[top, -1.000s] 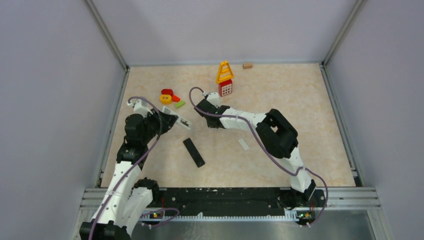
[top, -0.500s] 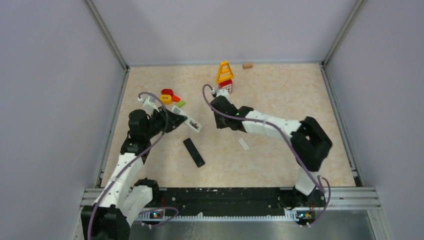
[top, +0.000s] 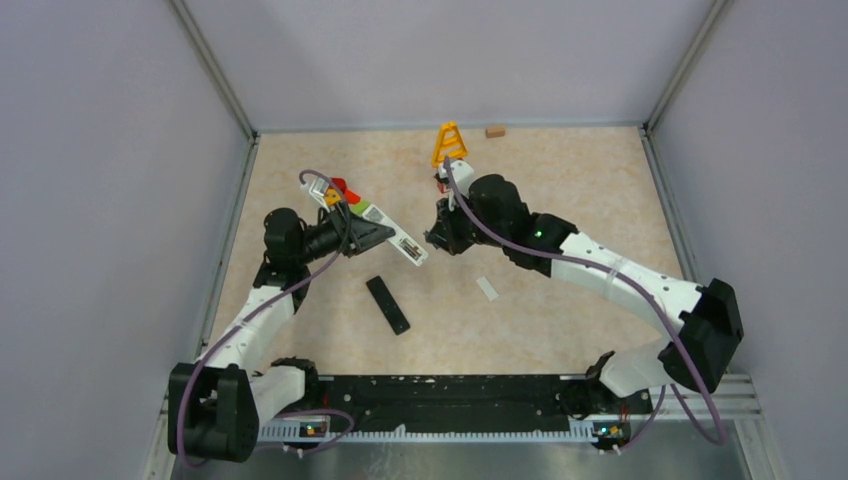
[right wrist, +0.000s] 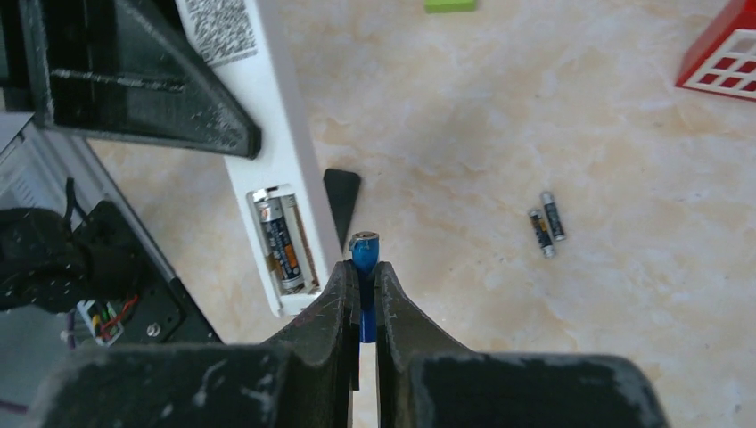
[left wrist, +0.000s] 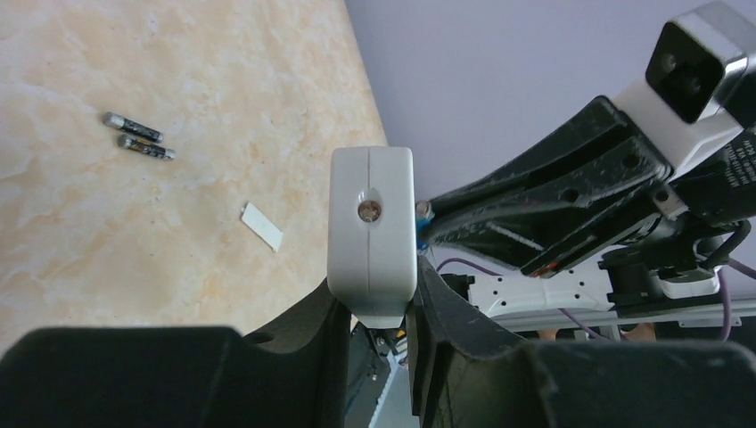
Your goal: Load the batteries into the remote control
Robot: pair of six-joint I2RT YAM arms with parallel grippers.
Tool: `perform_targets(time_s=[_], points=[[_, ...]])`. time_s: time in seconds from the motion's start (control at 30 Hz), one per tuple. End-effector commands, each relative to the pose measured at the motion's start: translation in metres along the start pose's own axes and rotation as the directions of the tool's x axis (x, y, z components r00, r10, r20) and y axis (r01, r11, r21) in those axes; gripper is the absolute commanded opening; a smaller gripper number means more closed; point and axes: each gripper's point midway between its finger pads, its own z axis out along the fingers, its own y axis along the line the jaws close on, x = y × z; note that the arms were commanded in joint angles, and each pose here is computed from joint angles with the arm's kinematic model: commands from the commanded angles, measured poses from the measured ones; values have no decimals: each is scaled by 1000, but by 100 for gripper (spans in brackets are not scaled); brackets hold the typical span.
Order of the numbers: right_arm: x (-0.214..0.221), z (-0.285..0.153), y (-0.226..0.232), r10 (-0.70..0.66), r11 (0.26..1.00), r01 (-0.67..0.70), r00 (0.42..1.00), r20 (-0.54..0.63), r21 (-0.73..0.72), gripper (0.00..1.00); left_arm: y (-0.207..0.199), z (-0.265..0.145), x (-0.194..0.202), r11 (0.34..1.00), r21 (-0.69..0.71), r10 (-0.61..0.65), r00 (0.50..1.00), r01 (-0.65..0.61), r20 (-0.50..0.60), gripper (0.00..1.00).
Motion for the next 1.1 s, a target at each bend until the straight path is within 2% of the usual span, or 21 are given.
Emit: perform_targets(time_s=[0.0, 0.33, 0.67, 1.07], points=[[-15, -16, 41, -96, 983, 97, 995, 11, -153, 0, -27, -3, 0, 995, 94, 24, 1000, -23, -9, 0], [-17, -20, 54, -146, 974, 146, 989, 16, -173, 0, -27, -4, -1, 996, 84, 15, 1000, -15, 3, 0], [-19, -10, 54, -211, 969, 215, 977, 38, -124, 0, -27, -4, -1, 996, 82, -20, 1000, 20, -3, 0], [-18, -1, 60, -277, 953, 281, 960, 50, -115, 0, -24, -7, 12, 994, 94, -54, 998, 58, -46, 0]])
